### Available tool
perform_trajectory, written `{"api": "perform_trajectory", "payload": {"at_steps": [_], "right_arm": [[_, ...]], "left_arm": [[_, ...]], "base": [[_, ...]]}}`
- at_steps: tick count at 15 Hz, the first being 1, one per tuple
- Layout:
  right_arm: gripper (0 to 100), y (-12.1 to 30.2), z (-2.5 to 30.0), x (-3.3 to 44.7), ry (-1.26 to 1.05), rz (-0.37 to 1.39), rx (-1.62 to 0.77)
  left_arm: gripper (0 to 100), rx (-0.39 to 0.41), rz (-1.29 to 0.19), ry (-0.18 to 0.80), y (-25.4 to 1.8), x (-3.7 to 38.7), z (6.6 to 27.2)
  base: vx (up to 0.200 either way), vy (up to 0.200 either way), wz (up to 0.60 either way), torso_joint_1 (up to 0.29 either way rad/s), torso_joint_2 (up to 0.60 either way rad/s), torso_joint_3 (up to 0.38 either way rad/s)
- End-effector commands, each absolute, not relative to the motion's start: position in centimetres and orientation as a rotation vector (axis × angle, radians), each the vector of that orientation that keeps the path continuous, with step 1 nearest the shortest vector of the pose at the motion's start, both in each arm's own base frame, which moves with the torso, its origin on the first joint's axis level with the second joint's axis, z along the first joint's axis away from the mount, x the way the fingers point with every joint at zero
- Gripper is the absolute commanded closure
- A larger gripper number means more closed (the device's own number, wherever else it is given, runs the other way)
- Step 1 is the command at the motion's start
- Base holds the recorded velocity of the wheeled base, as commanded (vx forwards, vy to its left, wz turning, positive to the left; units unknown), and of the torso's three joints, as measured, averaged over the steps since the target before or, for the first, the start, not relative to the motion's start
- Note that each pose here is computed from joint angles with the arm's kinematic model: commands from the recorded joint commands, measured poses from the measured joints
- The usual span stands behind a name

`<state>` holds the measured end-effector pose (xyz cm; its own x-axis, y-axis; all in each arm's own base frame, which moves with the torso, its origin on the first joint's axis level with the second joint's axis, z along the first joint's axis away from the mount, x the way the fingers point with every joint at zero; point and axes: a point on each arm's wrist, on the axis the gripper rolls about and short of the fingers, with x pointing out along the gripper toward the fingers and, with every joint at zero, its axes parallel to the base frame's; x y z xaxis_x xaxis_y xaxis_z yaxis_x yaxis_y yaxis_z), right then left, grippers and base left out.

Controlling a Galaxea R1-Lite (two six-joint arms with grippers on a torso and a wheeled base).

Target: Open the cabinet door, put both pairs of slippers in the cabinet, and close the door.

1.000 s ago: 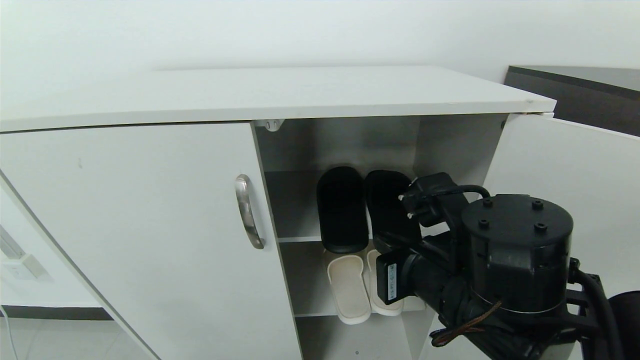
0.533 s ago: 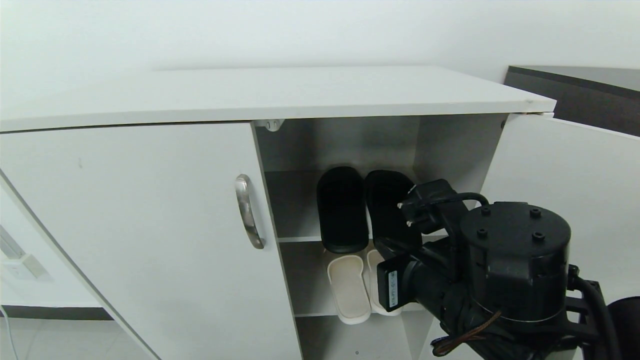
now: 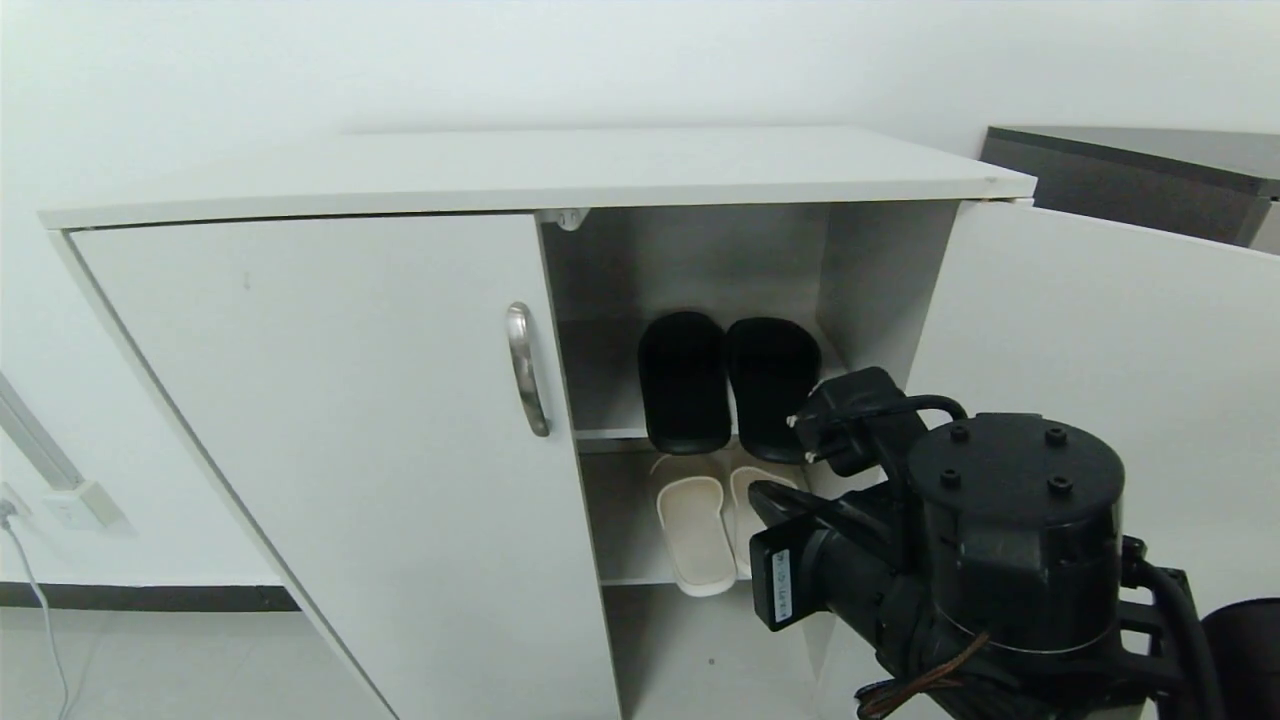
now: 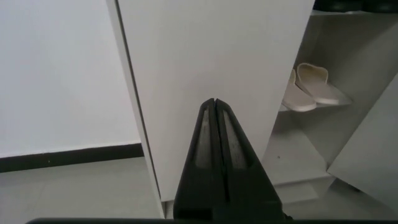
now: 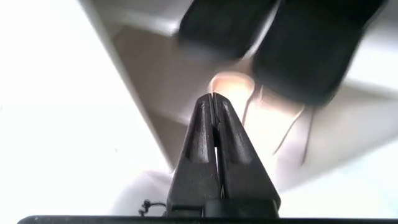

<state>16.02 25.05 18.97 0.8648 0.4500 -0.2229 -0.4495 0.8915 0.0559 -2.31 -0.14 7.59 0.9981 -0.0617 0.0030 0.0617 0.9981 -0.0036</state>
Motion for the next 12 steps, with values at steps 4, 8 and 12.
{"api": "perform_trajectory", "payload": {"at_steps": [4, 8, 12], "right_arm": [[100, 25.3, 17.9, 16.2, 0.261, 0.465, -0.023], [100, 25.7, 16.9, 16.6, 0.283, 0.457, -0.037], [100, 25.5, 16.6, 17.2, 0.292, 0.436, -0.042]], "left_arm": [[100, -0.005, -0.061, -0.003, -0.1, -2.3, 7.6], [100, -0.005, -0.061, -0.001, -0.1, -2.3, 7.6], [100, -0.005, -0.061, -0.003, -0.1, -2.3, 7.6]], "base": [[-0.200, 0.000, 0.00, 0.002, 0.00, 0.004], [-0.200, 0.000, 0.00, 0.002, 0.00, 0.002], [-0.200, 0.000, 0.00, 0.000, 0.00, 0.004]]}}
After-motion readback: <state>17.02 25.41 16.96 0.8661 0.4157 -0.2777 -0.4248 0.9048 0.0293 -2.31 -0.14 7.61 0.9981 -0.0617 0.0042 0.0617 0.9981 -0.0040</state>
